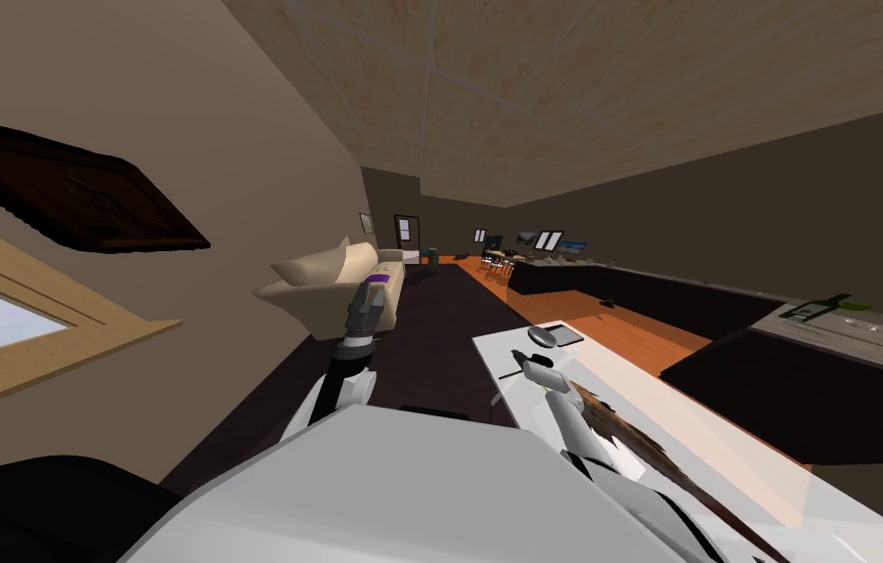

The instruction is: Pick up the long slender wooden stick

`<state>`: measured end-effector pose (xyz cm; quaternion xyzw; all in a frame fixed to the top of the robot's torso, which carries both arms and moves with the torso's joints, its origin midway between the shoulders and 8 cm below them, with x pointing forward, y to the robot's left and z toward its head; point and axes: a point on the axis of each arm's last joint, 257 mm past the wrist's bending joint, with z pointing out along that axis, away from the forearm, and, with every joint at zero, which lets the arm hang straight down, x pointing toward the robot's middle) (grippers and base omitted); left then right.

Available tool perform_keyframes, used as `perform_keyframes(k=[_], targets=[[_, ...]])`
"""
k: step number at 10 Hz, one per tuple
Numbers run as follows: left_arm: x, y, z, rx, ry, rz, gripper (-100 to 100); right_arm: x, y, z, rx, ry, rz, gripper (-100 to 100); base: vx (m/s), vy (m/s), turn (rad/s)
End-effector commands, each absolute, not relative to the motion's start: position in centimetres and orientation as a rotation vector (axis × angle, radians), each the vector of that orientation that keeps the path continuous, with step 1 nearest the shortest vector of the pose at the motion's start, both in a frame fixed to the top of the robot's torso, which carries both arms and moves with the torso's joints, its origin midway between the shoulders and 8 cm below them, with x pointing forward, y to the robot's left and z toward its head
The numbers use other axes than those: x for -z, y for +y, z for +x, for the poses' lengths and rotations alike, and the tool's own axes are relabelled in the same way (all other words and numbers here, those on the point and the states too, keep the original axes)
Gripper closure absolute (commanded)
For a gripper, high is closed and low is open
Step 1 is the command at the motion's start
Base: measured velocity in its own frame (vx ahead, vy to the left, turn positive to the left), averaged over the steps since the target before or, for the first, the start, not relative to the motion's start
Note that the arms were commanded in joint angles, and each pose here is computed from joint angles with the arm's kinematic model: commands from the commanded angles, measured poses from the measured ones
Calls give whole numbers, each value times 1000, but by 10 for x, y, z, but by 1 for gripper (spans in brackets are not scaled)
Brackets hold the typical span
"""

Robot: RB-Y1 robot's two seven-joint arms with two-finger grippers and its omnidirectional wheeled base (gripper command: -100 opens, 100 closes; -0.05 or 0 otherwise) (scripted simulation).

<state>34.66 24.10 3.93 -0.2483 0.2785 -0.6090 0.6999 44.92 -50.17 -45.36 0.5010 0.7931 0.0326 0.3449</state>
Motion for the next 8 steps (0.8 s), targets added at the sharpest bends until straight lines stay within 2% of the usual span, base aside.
perform_keyframes(k=[1, 8], targets=[[-39, 241, 347, 1357, 620, -553, 0, 461, -505, 443, -71, 2099, 1347, -100, 39, -11, 66], [-39, 241, 347, 1356, 620, -553, 0, 494, -503, 406, -32, 2231, 1499, -100, 22, -11, 29]])
